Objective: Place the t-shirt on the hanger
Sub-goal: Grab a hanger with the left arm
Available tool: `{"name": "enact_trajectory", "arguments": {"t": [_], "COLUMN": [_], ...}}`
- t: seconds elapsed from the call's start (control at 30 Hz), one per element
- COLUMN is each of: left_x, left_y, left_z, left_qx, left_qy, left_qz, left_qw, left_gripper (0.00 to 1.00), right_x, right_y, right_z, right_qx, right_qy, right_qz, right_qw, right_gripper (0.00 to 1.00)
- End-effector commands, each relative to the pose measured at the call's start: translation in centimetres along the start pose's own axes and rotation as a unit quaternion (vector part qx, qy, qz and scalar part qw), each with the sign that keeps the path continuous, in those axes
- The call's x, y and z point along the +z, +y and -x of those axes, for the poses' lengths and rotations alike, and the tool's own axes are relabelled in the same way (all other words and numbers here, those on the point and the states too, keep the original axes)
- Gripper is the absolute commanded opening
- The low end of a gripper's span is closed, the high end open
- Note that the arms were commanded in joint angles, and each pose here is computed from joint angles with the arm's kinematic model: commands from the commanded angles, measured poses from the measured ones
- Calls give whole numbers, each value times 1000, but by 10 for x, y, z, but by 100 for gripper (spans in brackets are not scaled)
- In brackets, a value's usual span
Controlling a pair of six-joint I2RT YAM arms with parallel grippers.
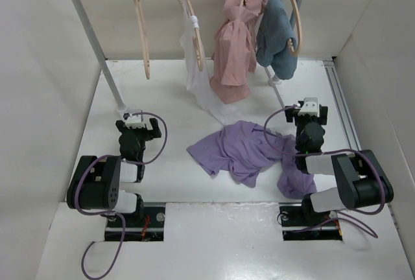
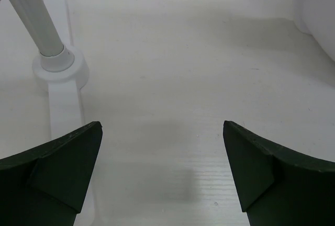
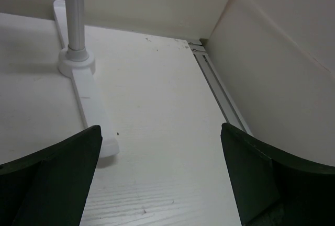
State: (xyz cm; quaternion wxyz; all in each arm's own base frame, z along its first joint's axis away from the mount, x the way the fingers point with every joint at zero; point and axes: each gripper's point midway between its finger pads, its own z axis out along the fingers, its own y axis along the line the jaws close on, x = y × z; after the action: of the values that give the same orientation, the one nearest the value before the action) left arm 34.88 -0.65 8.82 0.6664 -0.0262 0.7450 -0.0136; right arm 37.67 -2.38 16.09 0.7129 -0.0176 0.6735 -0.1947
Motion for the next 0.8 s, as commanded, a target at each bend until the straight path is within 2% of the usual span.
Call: {"name": "enact_trajectory", "arguments": {"t": [0.0, 0.07, 0.1, 0.17, 0.2, 0.27, 0.3, 0.37, 0.43, 0.5, 0.53, 0.57, 0.6, 0.7, 0.77], "left_x": [5, 2, -7, -18, -25, -26, -28, -33, -47, -57, -68, -72, -76, -88, -94], "left_y": [-5, -3, -7, -7, -9, -11, -16, -15, -13, -9, -12, -11, -12, -19, -23], "left_z": [74, 65, 85, 93, 104, 108, 110, 113, 123, 133, 146, 144, 145, 138, 144], "left_qx": [-2, 3, 0, 0, 0, 39, 47, 47, 46, 70, 74, 82, 93, 132, 137], "left_qy": [-135, -125, -168, -178, -178, -152, -118, -97, -103, -124, -151, -147, -149, -130, -126], "left_qz": [-12, -4, -10, -11, -15, -22, -31, -25, -17, -10, -15, -10, -13, -22, -24], "left_qw": [991, 992, 986, 984, 984, 987, 991, 994, 994, 990, 986, 986, 984, 982, 982], "left_gripper": [99, 99, 99, 99, 99, 99, 99, 99, 99, 99, 99, 99, 99, 99, 99], "right_x": [4, 5, 2, 10, 3, -5, -13, -38, -58, -81, -88, -104, -110, -139, -150], "right_y": [-2, 1, 16, 24, 39, 56, 59, 76, 79, 103, 107, 123, 128, 152, 157], "right_z": [23, 46, 32, 68, 50, 73, 71, 75, 83, 101, 106, 105, 112, 108, 128], "right_qx": [15, 9, -18, -39, -75, -98, -112, -149, -185, -207, -216, -239, -247, -295, -298], "right_qy": [-34, -50, 0, 3, 58, 56, 65, 74, 69, 42, 36, 32, 25, 25, 11], "right_qz": [-13, -1, 28, 63, 114, 151, 158, 177, 187, 235, 245, 285, 297, 360, 377], "right_qw": [999, 999, 999, 997, 989, 982, 979, 970, 962, 949, 944, 928, 922, 885, 877], "right_gripper": [100, 100, 100, 100, 100, 100, 100, 100, 100, 100, 100, 100, 100, 100, 100]}}
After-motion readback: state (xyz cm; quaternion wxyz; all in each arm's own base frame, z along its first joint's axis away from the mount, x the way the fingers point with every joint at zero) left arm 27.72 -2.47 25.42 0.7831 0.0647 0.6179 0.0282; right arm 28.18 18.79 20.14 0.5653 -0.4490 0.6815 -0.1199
